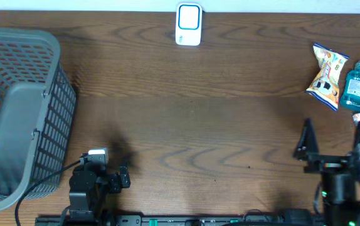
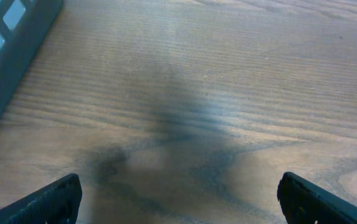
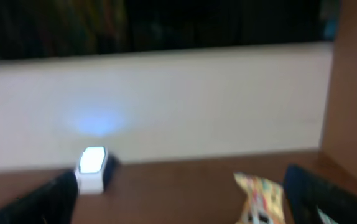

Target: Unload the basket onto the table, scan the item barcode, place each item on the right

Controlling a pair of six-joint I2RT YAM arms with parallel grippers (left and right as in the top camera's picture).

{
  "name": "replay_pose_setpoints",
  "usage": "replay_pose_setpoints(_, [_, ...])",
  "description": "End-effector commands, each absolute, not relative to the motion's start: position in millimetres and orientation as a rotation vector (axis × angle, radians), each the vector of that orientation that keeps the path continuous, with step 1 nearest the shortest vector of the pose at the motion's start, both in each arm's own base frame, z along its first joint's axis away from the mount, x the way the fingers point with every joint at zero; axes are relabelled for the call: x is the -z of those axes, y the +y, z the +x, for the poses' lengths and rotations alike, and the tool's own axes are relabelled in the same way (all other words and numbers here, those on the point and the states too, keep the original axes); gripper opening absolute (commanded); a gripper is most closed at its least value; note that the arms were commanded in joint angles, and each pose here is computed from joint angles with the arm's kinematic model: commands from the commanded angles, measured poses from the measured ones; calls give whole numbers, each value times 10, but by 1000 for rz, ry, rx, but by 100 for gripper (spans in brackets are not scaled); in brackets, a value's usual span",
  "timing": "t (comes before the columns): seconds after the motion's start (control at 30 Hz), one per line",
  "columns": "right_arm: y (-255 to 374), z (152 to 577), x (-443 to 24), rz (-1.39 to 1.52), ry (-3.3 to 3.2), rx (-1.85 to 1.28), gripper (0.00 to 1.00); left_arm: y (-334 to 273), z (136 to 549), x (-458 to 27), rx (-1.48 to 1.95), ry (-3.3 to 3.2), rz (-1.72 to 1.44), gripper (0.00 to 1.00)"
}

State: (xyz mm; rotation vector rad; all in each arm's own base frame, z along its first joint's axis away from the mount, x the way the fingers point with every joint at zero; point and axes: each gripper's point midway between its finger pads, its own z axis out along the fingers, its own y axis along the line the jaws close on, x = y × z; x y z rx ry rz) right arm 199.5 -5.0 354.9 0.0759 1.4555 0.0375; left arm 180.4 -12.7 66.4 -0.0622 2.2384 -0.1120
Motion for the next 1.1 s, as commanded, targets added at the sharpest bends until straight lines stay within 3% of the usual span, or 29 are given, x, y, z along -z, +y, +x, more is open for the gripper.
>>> replay_pose_setpoints(0.0, [-9, 2076, -3237, 71, 1419, -82, 99, -109, 1773, -609, 93, 2260, -55, 98])
replay_pose_setpoints(0.87, [-117, 2462, -1605, 186, 1620, -112, 99, -110, 1773, -609, 94, 2260, -55, 98])
replay_pose_setpoints(1.07, [-126, 2462, -1550, 193, 1642, -108, 99, -109, 1773, -609, 93, 2260, -55, 98])
